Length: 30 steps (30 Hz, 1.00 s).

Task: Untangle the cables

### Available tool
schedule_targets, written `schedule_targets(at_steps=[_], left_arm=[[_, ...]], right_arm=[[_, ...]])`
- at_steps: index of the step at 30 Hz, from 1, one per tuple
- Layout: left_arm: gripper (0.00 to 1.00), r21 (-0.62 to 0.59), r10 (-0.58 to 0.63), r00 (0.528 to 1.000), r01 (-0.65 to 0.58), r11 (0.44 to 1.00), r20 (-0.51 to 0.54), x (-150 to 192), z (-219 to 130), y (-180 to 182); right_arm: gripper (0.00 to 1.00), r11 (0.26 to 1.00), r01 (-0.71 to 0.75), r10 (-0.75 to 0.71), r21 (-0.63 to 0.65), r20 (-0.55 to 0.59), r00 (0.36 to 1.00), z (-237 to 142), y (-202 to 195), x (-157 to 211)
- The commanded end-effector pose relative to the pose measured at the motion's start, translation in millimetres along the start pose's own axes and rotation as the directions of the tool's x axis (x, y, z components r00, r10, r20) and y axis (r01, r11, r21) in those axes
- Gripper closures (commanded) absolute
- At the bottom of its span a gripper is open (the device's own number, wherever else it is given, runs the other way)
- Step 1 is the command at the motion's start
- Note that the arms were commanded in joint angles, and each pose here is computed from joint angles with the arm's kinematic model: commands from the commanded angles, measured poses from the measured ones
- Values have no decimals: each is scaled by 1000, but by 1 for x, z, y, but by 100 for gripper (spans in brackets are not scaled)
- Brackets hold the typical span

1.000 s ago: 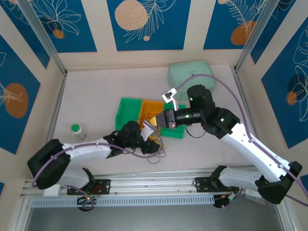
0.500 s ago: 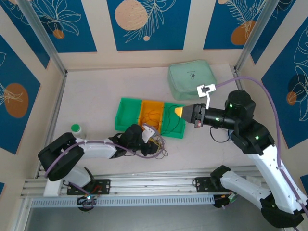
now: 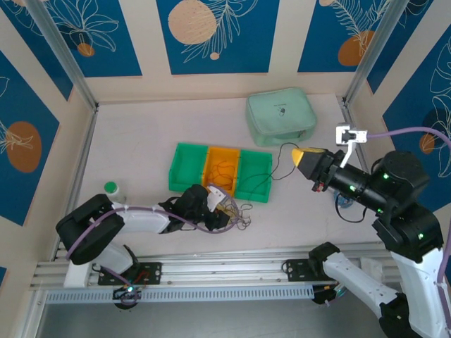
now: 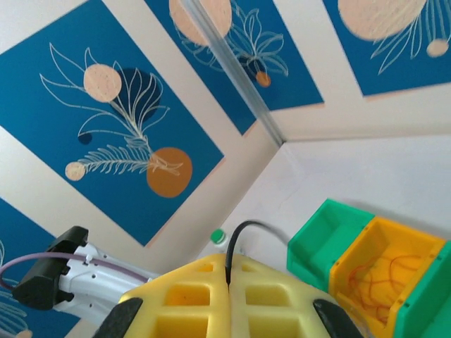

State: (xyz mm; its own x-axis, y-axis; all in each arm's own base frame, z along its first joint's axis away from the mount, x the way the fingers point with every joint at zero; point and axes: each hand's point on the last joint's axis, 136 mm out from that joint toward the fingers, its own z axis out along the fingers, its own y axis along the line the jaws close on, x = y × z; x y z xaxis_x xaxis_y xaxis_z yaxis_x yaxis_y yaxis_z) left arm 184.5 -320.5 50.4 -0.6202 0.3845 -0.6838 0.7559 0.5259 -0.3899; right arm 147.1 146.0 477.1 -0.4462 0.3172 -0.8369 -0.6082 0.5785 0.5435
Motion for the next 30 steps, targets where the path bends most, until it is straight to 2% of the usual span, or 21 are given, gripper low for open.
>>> schedule_targets(at_steps=[1,9,12,16,19,24,30], left_arm=[[65,-20,-25,999,24,999,-35,14,4,5],[65,-15,-38,998,37,999,-49,21,6,6],[64,23,-34,999,35,999,-37,15,3,-3],[60,131,-15,1000,16,991,-11,-4,-6,-28],[58,174,8,999,-2,985,-33,-15,-14,-41],[57,136,69,989,-51,989,-134,-15,-29,-43],[55,96,119,985,-108,990,-122,-31,-59,-49]], right_arm=[[100,995,56,-61,79,52,997,-13,-6,-11],[100,979,105,-121,175,85,989,-25,-15,-22],[100,978,108,-121,177,66,990,-20,-17,-20],[100,978,103,-106,182,7,994,-4,-27,-11],[100,982,98,-92,159,-44,995,12,-29,-4],[100,995,73,-63,71,-136,989,42,-26,6],[100,999,44,-38,24,-199,979,75,-37,14]])
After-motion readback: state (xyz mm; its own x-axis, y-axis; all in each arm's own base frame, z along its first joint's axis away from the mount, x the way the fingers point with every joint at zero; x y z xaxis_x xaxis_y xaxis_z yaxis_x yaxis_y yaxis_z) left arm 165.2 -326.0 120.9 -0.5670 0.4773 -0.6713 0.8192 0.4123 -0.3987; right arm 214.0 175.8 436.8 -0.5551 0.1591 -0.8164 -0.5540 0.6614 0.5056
